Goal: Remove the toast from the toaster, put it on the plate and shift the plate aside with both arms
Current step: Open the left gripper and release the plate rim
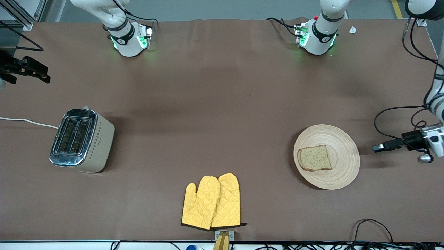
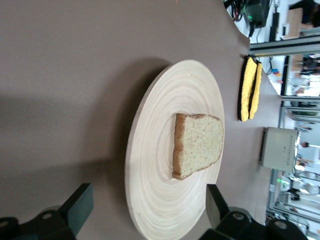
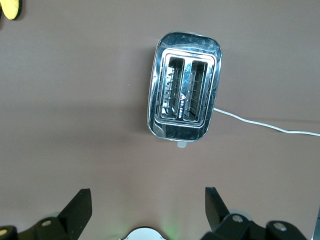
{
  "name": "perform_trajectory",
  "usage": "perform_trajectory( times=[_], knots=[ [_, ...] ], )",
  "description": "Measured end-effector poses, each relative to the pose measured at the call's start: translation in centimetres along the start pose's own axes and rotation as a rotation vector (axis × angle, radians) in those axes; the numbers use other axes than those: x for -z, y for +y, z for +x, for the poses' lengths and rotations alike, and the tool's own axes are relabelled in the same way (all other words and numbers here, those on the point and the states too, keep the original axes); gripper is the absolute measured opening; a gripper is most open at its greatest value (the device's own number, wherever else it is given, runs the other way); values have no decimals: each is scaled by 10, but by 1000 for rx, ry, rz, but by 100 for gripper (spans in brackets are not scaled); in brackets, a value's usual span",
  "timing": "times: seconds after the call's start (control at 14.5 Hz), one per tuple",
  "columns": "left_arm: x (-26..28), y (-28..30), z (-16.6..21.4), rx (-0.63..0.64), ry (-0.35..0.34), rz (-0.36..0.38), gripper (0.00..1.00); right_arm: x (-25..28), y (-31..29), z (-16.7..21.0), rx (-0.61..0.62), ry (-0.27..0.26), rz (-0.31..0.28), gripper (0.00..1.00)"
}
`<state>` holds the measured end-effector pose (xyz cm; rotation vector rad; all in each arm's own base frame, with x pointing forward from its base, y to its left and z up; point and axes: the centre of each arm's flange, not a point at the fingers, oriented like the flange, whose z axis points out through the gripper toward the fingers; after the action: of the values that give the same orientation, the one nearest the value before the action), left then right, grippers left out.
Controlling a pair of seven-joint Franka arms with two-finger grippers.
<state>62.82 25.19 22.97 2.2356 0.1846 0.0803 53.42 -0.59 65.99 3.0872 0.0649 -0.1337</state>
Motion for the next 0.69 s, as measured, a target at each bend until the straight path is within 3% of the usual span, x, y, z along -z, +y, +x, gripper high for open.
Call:
perform_trajectory(
  times=[0.41, 0.69],
  knots=[
    [39, 155, 14, 44, -20, 277, 100, 0, -1, 0, 1, -1, 0, 100],
    [17, 259, 8, 72, -22, 457, 100, 0, -1, 0, 2, -1, 0, 100]
  ],
)
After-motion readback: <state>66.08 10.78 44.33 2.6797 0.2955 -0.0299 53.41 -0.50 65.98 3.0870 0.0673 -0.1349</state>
